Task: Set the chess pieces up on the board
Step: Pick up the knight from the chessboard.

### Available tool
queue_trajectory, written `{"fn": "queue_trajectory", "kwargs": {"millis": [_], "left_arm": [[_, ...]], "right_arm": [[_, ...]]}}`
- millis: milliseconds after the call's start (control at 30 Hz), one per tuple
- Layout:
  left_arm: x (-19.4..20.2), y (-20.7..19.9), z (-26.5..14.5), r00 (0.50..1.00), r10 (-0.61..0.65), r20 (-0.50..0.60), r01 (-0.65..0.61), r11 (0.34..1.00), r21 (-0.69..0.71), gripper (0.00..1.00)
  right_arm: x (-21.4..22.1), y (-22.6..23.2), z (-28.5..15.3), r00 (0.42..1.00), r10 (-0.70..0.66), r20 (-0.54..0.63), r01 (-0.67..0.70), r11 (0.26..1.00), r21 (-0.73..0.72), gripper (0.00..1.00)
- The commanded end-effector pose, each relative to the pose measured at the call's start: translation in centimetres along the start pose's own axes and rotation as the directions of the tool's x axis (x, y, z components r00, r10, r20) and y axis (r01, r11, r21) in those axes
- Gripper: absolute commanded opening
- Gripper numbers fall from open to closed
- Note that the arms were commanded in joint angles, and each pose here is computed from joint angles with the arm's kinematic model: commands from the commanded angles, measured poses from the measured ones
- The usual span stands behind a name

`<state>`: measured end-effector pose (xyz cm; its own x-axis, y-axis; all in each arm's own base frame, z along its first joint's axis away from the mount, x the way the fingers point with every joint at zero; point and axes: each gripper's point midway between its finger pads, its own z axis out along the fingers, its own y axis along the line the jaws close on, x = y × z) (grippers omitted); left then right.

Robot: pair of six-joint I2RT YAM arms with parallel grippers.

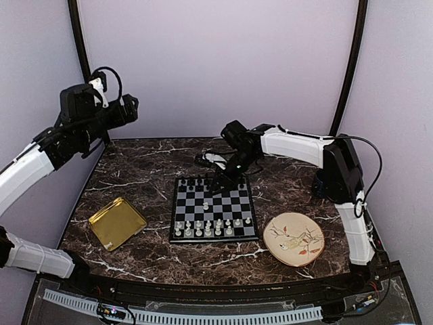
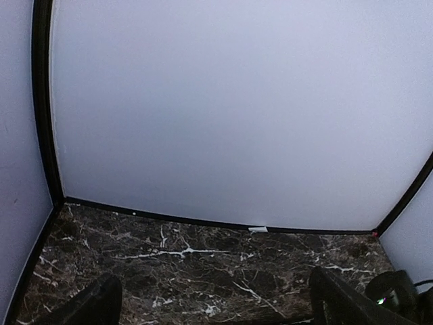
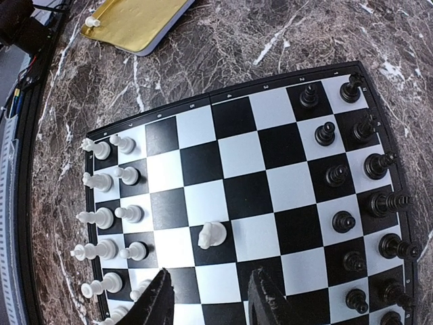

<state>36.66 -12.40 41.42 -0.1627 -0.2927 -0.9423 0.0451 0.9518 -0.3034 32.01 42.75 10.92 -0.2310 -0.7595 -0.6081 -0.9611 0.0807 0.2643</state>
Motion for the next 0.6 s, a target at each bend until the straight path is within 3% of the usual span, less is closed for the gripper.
{"fn": "queue_trajectory", "kwargs": {"millis": [0,167,400,467,567], "left_arm": [[2.6,0.0,-0.5,0.972,0.211,0.106,-0.22,0.972,0.08,0.99],[6.6,1.4,1.0,0.944,0.328,0.027,-0.329,0.943,0.04,0.99],[11.6,1.3,4.3,0.942,0.288,-0.171,-0.277,0.957,0.087,0.99],[11.8,1.6,4.3,0.951,0.268,-0.154,-0.259,0.963,0.077,0.99],[11.6,4.3,3.9,0.97,0.213,-0.12,-0.221,0.973,-0.059,0.99]], "right_arm": [[-0.7,0.7,0.6,0.998,-0.067,-0.011,0.067,0.998,0.022,0.39],[-0.5,1.4,1.4,0.99,-0.132,-0.043,0.134,0.989,0.054,0.39],[-0.4,2.3,3.3,0.98,-0.177,-0.093,0.182,0.982,0.053,0.4],[-0.2,2.4,3.8,0.978,-0.183,-0.104,0.189,0.981,0.054,0.4],[0.4,2.3,4.7,0.974,-0.185,-0.13,0.193,0.98,0.056,0.4]]}}
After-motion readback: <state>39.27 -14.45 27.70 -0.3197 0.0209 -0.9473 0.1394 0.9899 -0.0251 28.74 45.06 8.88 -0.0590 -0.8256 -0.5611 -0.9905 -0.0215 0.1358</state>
